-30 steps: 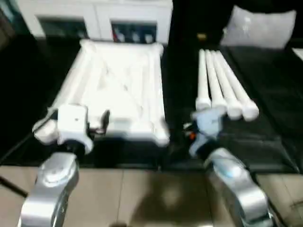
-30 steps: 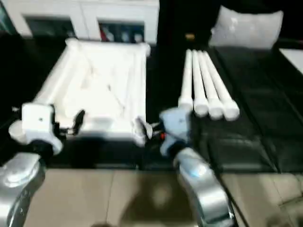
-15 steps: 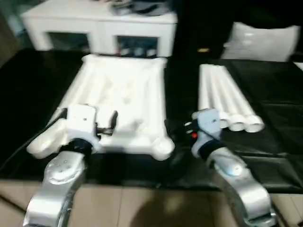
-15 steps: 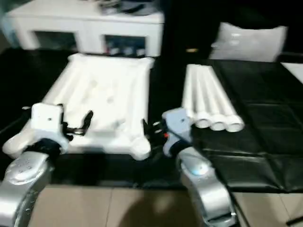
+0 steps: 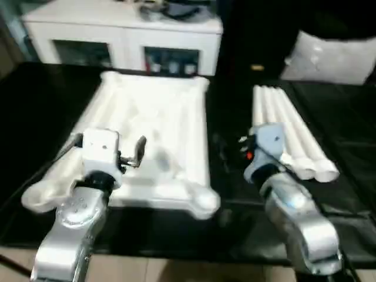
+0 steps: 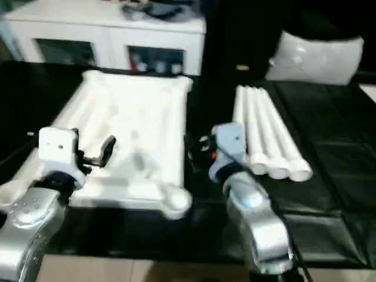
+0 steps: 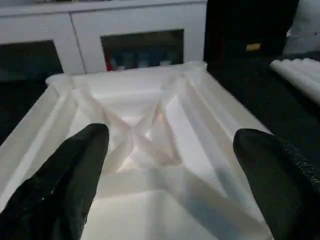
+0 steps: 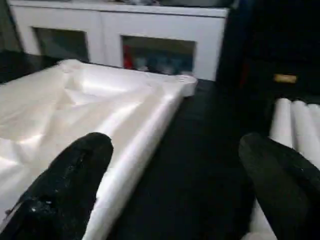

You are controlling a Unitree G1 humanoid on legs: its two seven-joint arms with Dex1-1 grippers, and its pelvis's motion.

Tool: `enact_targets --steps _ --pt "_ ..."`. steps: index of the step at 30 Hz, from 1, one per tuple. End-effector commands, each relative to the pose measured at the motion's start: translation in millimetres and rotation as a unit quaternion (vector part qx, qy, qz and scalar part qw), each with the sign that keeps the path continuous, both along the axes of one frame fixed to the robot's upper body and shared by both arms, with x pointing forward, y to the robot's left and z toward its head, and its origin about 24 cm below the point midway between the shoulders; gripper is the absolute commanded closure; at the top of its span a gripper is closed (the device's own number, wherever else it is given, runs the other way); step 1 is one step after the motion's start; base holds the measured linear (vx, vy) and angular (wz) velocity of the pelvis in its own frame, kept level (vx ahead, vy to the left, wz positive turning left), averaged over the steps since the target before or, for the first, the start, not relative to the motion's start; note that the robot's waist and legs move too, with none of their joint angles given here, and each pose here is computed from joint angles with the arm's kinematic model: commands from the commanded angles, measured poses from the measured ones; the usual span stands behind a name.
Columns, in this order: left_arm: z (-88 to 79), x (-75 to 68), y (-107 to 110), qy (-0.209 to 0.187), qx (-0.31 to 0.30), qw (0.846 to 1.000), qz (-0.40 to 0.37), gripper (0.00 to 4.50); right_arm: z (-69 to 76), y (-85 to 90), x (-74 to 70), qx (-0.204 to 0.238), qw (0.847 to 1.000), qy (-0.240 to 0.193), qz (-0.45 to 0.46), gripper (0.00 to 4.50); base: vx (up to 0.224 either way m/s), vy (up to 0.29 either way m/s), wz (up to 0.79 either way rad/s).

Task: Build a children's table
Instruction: Move to table, then pick table leg

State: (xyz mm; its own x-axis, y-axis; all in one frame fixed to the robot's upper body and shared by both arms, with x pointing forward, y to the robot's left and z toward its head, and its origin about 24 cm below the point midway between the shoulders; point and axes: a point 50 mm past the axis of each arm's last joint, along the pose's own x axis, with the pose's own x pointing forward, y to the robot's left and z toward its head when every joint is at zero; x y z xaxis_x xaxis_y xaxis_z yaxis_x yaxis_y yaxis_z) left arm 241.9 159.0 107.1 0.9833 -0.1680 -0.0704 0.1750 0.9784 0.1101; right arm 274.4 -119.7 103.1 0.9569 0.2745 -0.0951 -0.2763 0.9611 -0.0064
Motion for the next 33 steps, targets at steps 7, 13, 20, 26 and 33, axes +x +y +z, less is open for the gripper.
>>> enact_targets --steps 7,13,20,26,33 --pt "5.9 -0.8 -6 0.011 0.017 0.996 -0.086 0.11 -10.2 -4.5 36.2 -0.073 0.987 0.126 -0.069 0.00 0.085 0.033 0.02" --pt "8.0 3.1 -24 0.035 0.018 0.981 -0.189 0.11 -5.9 -16.4 62.5 -0.067 0.981 0.159 -0.086 0.00 -0.008 0.018 0.00" --pt "11.8 -2.8 -37 0.059 0.026 0.948 -0.312 0.11 2.2 -34.8 97.9 -0.044 0.977 0.167 -0.124 0.00 -0.045 -0.027 0.01" --pt "17.4 -4.9 -39 0.062 0.041 0.936 -0.343 0.11 -0.7 -51.8 114.7 -0.108 0.964 0.173 -0.168 0.00 0.000 0.000 0.00" --pt "19.1 -8.4 -40 0.067 0.055 0.928 -0.361 0.11 -11.5 -62.0 118.0 -0.061 0.952 0.238 -0.182 0.00 0.000 0.000 0.00"
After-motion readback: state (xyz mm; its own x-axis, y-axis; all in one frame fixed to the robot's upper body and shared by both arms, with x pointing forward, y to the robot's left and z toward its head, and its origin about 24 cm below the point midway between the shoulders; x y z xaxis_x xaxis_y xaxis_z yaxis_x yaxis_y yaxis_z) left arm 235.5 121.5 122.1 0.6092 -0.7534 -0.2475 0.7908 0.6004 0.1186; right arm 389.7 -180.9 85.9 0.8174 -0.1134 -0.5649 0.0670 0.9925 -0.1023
